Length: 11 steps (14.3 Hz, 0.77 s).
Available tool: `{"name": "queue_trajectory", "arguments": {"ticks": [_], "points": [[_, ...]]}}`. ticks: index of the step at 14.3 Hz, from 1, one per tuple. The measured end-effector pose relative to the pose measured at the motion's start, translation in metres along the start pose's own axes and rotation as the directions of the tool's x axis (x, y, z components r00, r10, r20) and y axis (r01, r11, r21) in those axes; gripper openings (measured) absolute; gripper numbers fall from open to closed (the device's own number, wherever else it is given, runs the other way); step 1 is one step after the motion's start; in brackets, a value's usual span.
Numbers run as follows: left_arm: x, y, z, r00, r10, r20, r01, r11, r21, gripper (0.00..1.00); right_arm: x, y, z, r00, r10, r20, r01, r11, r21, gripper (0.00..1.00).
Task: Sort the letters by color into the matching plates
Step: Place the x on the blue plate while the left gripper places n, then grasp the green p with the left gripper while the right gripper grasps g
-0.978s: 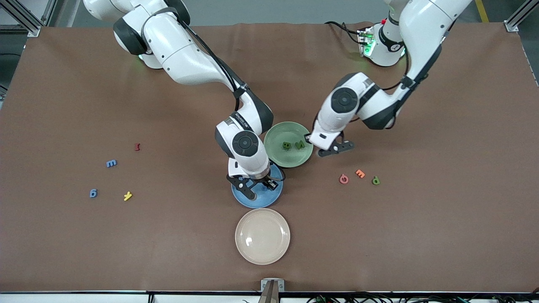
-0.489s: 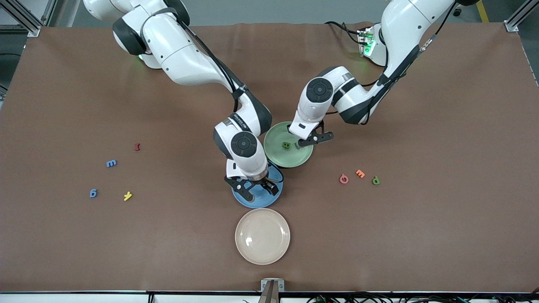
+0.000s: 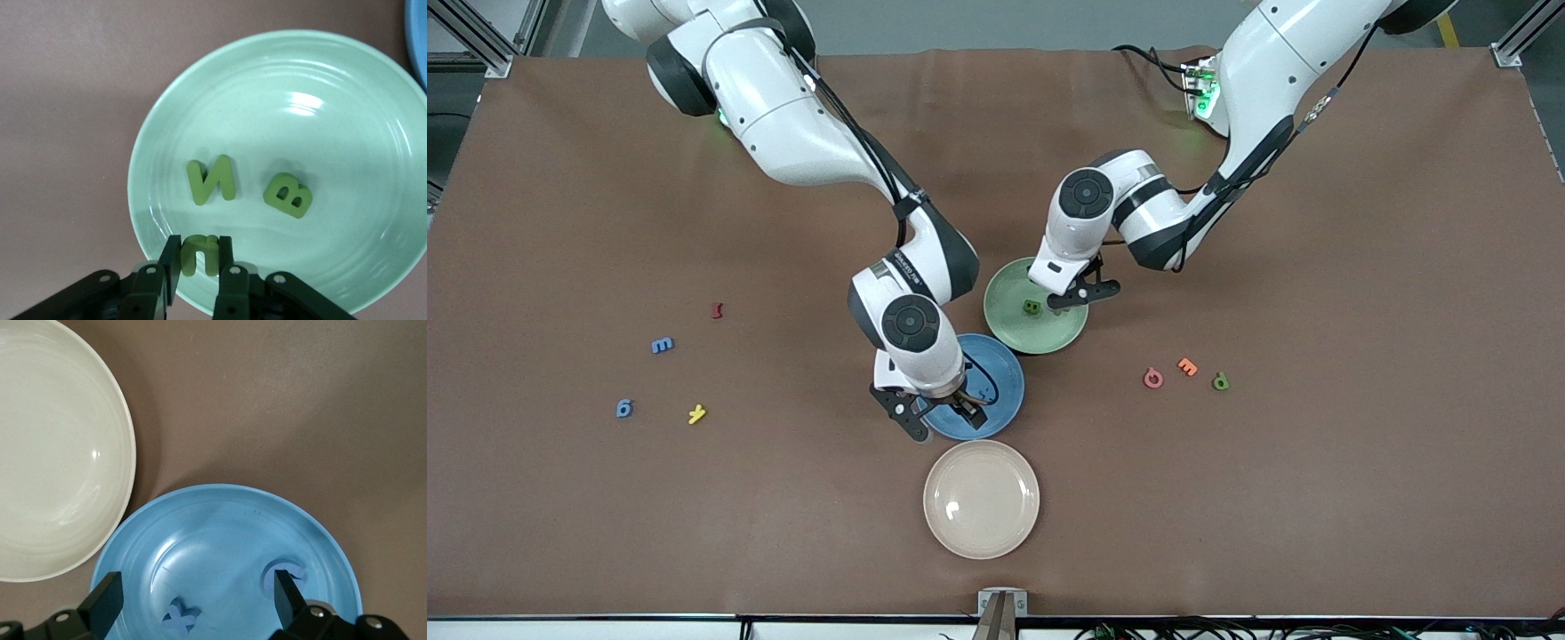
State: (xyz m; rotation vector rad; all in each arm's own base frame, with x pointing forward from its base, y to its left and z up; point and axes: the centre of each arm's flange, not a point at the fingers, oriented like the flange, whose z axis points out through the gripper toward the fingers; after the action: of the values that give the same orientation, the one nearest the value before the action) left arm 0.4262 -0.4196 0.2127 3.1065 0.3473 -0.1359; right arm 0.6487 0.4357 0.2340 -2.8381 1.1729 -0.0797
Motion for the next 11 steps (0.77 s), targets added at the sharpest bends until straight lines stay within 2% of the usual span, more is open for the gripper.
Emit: {"name": "queue_trajectory", "arguments": {"ticks": [3,4,8,9,11], "points": [[-0.002,0.003,-0.001,1.0,0.003,-0.002,-0.003,1.0,-0.002,0.3,0.0,0.003,0.004,1.0,-0.014,-0.015,0.014,1.0,-0.019,1.0],[-0.002,0.003,-0.001,1.0,0.003,-0.002,-0.003,1.0,-0.003,0.37,0.001,0.005,0.006,1.0,-0.02,-0.016,0.02,0.999,-0.025,1.0],[0.003,0.002,-0.003,1.0,-0.005,-0.006,0.005,1.0,-0.005,0.76,0.035,0.027,0.006,0.995,-0.097,-0.009,0.096,0.993,-0.066,1.0],[0.008,0.0,-0.004,1.0,-0.012,-0.009,0.012,1.0,-0.007,0.79,0.049,0.036,0.0,0.992,-0.123,-0.006,0.122,0.99,-0.073,1.0],[0.026,-0.011,-0.007,1.0,-0.023,-0.017,0.023,1.0,-0.01,0.79,0.083,0.058,-0.02,0.982,-0.187,0.004,0.186,0.979,-0.084,1.0]]}}
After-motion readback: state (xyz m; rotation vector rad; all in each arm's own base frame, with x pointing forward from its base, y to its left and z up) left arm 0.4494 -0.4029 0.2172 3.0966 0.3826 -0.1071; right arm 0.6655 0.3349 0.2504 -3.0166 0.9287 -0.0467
